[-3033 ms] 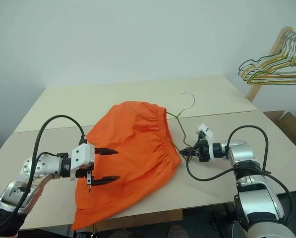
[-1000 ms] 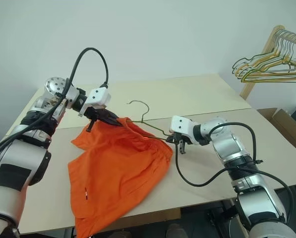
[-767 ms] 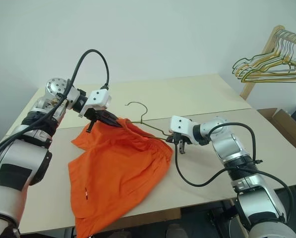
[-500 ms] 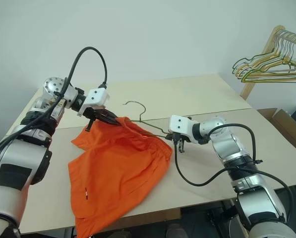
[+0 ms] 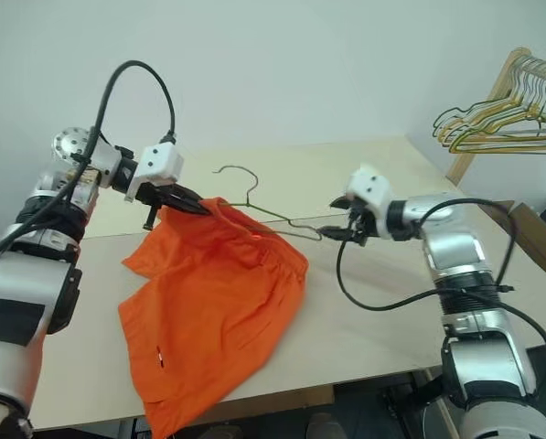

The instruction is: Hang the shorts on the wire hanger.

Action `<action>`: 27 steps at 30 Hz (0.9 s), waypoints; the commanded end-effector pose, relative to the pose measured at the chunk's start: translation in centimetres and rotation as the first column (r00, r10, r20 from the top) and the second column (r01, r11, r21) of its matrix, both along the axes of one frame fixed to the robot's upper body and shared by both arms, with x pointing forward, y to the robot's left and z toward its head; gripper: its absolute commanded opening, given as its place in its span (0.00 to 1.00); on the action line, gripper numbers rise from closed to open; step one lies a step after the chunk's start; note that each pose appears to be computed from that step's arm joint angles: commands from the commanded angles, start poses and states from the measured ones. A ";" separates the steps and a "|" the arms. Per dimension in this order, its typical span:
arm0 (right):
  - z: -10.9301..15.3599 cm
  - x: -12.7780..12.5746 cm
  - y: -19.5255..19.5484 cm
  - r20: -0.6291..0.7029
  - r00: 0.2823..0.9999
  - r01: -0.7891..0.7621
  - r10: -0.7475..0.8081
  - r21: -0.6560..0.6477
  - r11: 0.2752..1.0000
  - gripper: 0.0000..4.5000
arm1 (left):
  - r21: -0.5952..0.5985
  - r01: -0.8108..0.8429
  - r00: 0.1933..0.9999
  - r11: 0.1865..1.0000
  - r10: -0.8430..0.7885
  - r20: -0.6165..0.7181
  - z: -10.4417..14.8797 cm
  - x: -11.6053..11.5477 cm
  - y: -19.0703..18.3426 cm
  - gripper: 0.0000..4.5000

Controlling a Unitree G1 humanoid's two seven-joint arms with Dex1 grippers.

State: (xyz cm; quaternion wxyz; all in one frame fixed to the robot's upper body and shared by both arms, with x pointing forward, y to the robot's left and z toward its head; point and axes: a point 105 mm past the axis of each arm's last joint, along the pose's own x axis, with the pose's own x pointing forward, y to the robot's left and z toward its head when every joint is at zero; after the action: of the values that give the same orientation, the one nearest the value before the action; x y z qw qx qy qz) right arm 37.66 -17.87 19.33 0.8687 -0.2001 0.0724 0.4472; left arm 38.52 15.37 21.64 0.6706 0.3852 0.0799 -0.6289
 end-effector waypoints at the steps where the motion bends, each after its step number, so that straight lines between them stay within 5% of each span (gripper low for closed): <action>1: 0.0 -1.3 -2.6 -0.084 0.994 0.081 -0.073 0.102 0.992 0.84 | -0.045 -0.005 0.997 0.999 0.008 0.072 2.4 0.1 0.5 0.00; 12: -7.5 -5.9 3.0 -0.471 0.878 0.066 0.084 0.292 0.954 0.84 | -0.063 -0.013 0.996 0.998 0.018 0.089 2.9 0.1 0.8 0.00; 27: -9.9 -5.8 7.7 -0.554 0.828 0.132 0.086 0.341 0.931 0.84 | -0.073 -0.011 0.996 0.997 0.017 0.083 2.5 0.0 0.8 0.00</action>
State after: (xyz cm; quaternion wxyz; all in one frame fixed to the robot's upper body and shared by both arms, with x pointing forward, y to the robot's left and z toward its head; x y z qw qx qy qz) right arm 31.28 -10.62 8.29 0.8302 0.1189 0.2659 0.4753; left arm 38.59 16.28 22.61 0.6890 0.3792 0.0606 -0.6147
